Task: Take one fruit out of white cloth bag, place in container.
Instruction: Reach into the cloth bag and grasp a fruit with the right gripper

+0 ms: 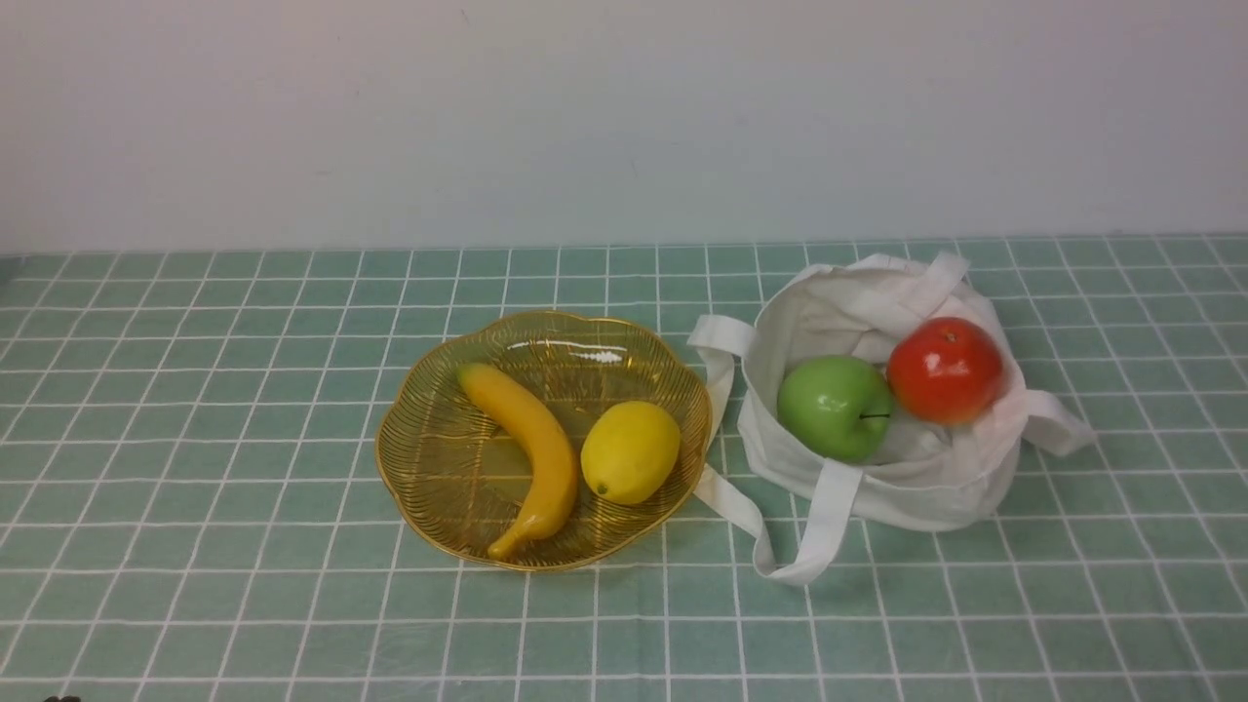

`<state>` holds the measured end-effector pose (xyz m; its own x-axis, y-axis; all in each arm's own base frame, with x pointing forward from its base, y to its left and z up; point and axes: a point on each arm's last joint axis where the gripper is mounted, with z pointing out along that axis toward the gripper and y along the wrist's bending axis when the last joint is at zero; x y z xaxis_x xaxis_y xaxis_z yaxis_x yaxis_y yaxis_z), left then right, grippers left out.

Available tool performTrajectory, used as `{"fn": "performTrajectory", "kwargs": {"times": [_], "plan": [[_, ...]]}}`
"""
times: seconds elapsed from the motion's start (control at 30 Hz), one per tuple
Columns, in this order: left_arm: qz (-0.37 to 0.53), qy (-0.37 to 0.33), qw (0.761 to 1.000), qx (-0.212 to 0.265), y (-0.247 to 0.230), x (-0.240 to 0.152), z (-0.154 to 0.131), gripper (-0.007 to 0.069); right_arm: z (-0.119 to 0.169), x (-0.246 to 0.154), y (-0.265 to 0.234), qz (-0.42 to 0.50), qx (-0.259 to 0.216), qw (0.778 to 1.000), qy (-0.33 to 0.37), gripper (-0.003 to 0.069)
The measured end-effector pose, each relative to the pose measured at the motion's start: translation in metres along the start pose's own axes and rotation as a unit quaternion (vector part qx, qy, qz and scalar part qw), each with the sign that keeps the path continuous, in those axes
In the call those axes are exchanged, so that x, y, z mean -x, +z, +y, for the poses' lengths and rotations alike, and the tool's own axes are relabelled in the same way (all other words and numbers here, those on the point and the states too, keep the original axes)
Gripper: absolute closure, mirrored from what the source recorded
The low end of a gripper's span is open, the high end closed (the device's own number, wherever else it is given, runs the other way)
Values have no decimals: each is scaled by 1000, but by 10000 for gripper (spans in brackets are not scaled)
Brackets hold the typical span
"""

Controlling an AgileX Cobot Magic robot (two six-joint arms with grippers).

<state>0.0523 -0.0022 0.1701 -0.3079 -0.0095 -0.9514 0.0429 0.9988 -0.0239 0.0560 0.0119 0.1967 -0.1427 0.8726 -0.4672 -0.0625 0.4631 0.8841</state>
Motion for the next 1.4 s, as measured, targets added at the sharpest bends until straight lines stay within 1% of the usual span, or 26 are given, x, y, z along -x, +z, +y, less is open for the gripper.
{"fn": "performTrajectory", "kwargs": {"times": [0.13, 0.17, 0.23, 0.27, 0.3, 0.4, 0.43, 0.47, 0.5, 0.53, 0.57, 0.6, 0.67, 0.7, 0.77, 0.83, 0.87, 0.97, 1.0, 1.03, 1.07, 1.13, 1.2, 1.27, 1.33, 1.4], "plan": [[0, 0, 1000, 0, 0, 0, 0, 633, 1, 1, 0, -5, 4, 1000, 15, 673], [0, 0, 1000, 0, 0, 0, 0, 633, 4, 3, -1, -7, 8, 1000, 11, 673], [0, 0, 1000, 0, 0, 0, 0, 633, 19, 11, -3, -23, 30, 999, -17, 673], [0, 0, 1000, 0, 0, 0, 0, 633, 37, 21, -8, -45, 55, 996, -48, 673], [0, 0, 1000, 0, 0, 0, 0, 633, 49, 28, -11, -60, 71, 993, -68, 673], [0, 0, 1000, 0, 0, 0, 0, 633, 91, 49, -18, -87, 104, 980, -148, 673], [0, 0, 1000, 0, 0, 0, 0, 633, 94, 49, -18, -84, 102, 978, -162, 673], [0, 0, 1000, 0, 0, 0, 0, 633, 112, 56, -14, -69, 99, 970, -211, 673], [0, 0, 1000, 0, 0, 0, 0, 633, 119, 58, -11, -58, 95, 966, -232, 671], [0, 0, 1000, 0, 0, 0, 0, 633, 128, 60, -3, -31, 85, 961, -263, 671], [0, 0, 1000, 0, 0, 0, 0, 633, 138, 62, 14, 22, 61, 952, -299, 671], [0, 0, 1000, 0, 0, 0, 0, 633, 139, 60, 27, 72, 41, 946, -313, 671], [0, 0, 1000, 0, 0, 0, 0, 633, 135, 57, 54, 151, -1, 936, -317, 671], [0, 0, 1000, 0, 0, 0, 0, 633, 135, 56, 60, 168, -9, 935, -314, 671], [0, 0, 1000, 0, 0, 0, 0, 633, 121, 46, 99, 267, -64, 916, -293, 670], [0, 0, 1000, 0, 0, 0, 0, 633, 110, 38, 123, 336, -83, 895, -282, 670], [0, 0, 1000, 0, 0, 0, 0, 633, 108, 34, 130, 354, -84, 887, -283, 670], [0, 0, 1000, 0, 0, 0, 0, 633, 100, 15, 169, 431, -69, 849, -299, 670], [0, 0, 1000, 0, 0, 0, 0, 633, 100, 14, 171, 435, -67, 846, -301, 670], [0, 0, 1000, 0, 0, 0, 0, 633, 101, 5, 188, 454, -57, 833, -312, 670], [0, 0, 1000, 0, 0, 0, 0, 633, 101, 5, 188, 456, -54, 831, -313, 670], [0, 0, 1000, 0, 0, 0, 0, 633, 105, -5, 212, 468, -43, 818, -330, 670], [0, 0, 1000, 0, 0, 0, 0, 633, 107, -9, 231, 470, -47, 809, -351, 670], [0, 0, 1000, 0, 0, 0, 0, 633, 104, -8, 247, 469, -68, 798, -372, 670], [0, 0, 1000, 0, 0, 0, 0, 633, 103, -2, 260, 458, -102, 792, -390, 670], [0, 0, 1000, 0, 0, 0, 0, 633, 103, 6, 268, 433, -139, 795, -402, 670]]}}
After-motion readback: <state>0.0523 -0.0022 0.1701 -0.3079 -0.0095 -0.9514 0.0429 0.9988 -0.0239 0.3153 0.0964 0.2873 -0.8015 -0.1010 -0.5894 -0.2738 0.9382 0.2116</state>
